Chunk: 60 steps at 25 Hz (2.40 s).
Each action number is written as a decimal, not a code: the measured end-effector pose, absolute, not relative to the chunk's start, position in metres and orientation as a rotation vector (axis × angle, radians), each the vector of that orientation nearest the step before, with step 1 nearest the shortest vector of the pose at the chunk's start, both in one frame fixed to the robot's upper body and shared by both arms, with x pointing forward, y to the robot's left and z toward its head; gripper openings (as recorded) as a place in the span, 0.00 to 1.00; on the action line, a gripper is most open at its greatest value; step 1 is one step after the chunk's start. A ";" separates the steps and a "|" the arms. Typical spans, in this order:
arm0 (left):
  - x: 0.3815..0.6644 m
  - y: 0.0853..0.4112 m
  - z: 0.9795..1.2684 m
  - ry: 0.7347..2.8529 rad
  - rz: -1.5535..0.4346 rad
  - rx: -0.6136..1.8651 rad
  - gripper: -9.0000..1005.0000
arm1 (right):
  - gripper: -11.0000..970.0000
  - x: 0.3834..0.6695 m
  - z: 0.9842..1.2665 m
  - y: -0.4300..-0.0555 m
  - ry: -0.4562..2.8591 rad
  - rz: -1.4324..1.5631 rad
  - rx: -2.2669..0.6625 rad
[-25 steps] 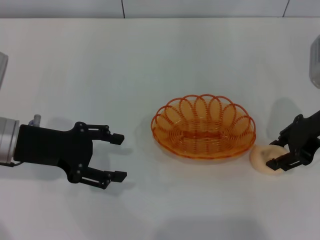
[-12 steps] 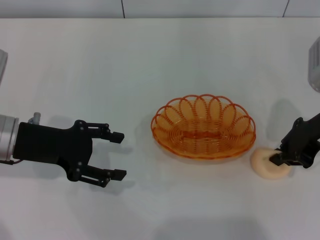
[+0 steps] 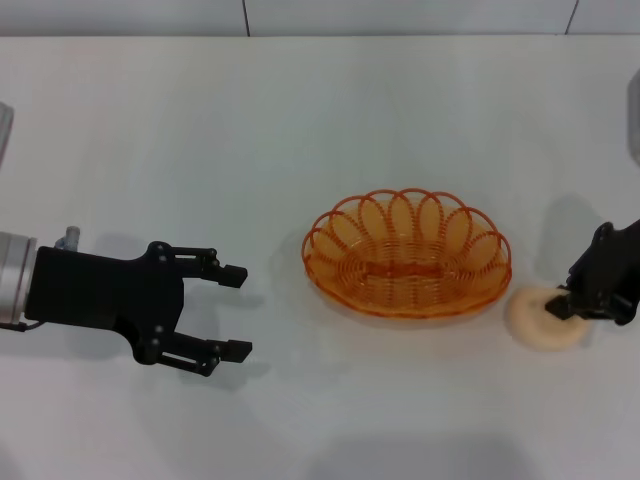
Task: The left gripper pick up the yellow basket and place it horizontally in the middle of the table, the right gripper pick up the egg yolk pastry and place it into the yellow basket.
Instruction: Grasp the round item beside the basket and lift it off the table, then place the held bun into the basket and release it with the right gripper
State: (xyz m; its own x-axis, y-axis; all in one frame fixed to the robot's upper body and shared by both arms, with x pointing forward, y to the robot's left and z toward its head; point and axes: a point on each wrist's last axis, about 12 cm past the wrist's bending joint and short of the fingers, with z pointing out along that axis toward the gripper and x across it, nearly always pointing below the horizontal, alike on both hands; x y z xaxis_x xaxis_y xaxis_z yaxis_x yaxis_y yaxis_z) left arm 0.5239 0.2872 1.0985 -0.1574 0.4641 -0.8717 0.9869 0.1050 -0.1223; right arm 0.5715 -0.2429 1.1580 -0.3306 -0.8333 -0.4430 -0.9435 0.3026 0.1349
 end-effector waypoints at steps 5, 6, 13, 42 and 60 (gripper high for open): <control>0.522 0.289 1.097 1.717 -0.991 1.420 0.83 | 0.05 0.570 1.187 -0.247 2.203 0.585 -1.573; 0.521 0.289 1.097 1.718 -0.991 1.416 0.83 | 0.05 0.570 1.192 -0.247 2.181 0.600 -1.569; 0.519 0.292 1.096 1.727 -0.991 1.405 0.83 | 0.05 0.570 1.223 -0.230 1.962 0.746 -1.532; 0.518 0.297 1.096 1.732 -0.979 1.392 0.83 | 0.33 0.575 1.160 -0.203 1.721 0.861 -1.284; 0.515 0.306 1.100 1.723 -0.955 1.351 0.83 | 0.91 0.540 1.127 -0.270 1.574 0.912 -1.271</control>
